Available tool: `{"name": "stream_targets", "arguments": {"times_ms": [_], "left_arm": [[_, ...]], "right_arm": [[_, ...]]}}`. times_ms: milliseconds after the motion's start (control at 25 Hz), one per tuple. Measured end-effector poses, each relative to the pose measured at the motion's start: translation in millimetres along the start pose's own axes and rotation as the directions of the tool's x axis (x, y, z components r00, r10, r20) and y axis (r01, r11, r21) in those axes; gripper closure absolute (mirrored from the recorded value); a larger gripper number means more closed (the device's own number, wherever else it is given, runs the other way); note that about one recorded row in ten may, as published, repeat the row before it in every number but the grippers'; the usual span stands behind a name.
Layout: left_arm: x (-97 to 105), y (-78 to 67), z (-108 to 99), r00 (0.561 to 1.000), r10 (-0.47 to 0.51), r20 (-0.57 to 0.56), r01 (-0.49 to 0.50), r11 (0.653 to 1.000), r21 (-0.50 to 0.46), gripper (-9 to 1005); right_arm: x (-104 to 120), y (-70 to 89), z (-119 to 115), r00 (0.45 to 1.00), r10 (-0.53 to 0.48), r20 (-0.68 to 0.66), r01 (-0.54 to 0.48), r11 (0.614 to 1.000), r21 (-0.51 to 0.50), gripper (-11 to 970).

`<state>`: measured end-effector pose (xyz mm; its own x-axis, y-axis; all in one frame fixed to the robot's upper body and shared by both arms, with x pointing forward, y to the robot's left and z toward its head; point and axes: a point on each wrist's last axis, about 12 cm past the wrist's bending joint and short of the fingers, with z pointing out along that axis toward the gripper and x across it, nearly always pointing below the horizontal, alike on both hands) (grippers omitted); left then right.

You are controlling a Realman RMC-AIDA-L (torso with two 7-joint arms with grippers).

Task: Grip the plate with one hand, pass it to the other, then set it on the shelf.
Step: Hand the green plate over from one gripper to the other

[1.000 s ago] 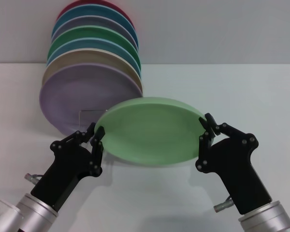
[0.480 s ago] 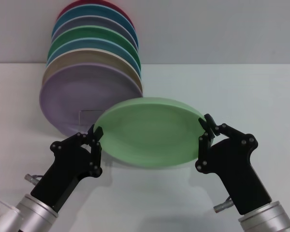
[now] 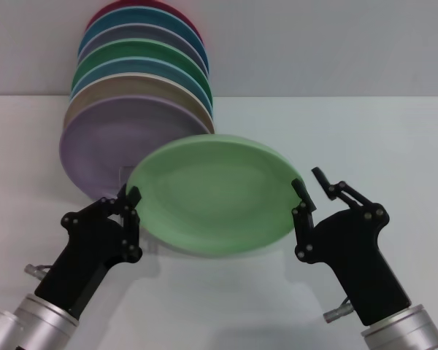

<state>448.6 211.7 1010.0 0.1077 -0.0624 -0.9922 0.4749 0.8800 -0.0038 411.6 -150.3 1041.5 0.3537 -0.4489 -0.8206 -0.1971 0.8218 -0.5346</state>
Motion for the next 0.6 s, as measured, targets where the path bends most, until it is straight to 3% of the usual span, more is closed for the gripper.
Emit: {"name": "stream_targets", "arguments": {"times_ms": [200, 360, 600], "left_arm": [[-1, 3.2, -6, 1.0, -0.008, 0.017, 0.009, 0.999, -0.041, 962], [-6, 6.8, -12, 0.999, -0.005, 0.054, 0.009, 0.998, -0.066, 963], [-22, 18.1, -31, 0.979, 0.035, 0.202, -0.006, 0.99, -0.143, 963]], "right_arm": [[-8, -3.8, -6, 0.999, 0.017, 0.045, -0.02, 0.998, 0.053, 826], [-15, -3.7, -12, 0.996, 0.032, 0.088, -0.038, 0.997, 0.07, 625], [-20, 5.3, -19, 0.992, 0.043, 0.117, -0.044, 0.999, 0.009, 625]]}}
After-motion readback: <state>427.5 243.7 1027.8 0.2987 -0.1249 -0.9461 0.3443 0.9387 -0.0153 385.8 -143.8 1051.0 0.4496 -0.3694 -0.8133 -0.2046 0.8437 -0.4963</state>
